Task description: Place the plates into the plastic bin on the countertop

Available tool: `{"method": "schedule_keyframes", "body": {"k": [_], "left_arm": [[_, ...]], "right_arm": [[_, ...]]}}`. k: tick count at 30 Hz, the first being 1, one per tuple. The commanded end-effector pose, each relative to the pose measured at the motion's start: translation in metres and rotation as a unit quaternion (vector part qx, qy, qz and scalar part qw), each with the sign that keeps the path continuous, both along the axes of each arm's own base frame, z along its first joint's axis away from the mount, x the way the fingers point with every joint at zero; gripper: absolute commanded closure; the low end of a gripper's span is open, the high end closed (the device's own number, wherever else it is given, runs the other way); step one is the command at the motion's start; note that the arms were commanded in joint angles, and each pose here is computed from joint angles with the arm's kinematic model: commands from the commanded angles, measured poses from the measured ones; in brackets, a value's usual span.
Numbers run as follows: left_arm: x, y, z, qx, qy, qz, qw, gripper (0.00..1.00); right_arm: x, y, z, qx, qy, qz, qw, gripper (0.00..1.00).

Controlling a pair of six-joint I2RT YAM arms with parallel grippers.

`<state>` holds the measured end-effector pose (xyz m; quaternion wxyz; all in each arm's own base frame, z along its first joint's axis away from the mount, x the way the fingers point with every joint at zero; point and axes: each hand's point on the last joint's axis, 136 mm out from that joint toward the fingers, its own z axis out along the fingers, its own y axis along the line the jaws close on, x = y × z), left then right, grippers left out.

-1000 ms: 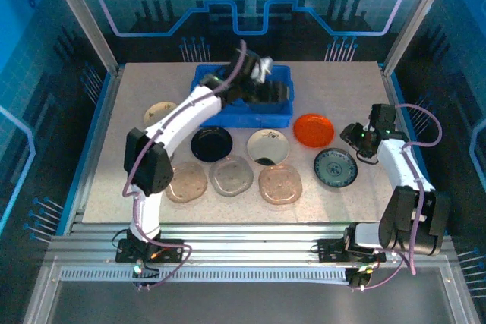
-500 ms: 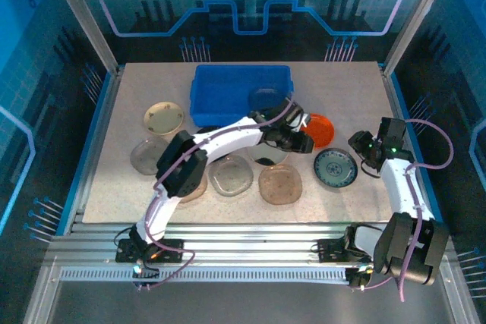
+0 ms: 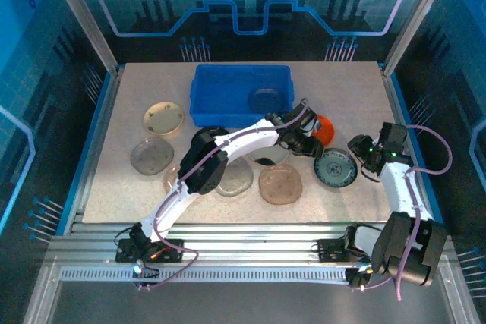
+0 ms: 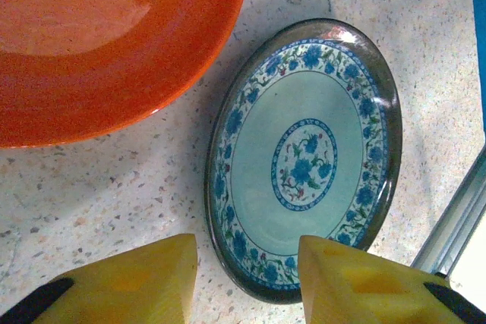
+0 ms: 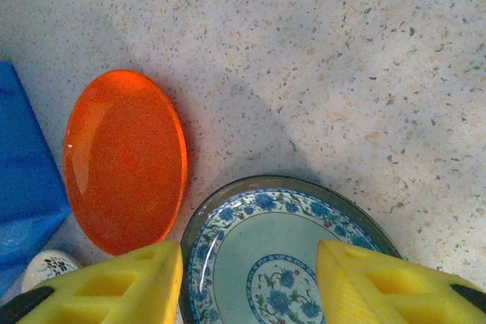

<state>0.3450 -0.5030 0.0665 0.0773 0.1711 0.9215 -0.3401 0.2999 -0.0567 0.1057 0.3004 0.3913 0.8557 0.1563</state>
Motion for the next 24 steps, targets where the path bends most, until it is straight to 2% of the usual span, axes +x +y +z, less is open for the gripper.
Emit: {"method": "schedule_keyframes", "body": {"k": [1,18,24], "left_arm": [[-0.012,-0.002,-0.017,0.017,0.022,-0.023,0.999,0.59],[-0.019,-0.017,-0.038,0.024,0.040,-0.036,0.998,0.60],[-0.019,-0.017,-0.047,0.032,0.046,-0.034,0.998,0.63]], "right_arm": [[0.000,-0.002,0.002,0.009,-0.016,-0.002,1.000,0.49],[0.003,0.001,-0.004,0.020,-0.023,0.007,1.000,0.49],[0.005,0.001,-0.003,0.021,-0.028,0.014,0.999,0.49]]}}
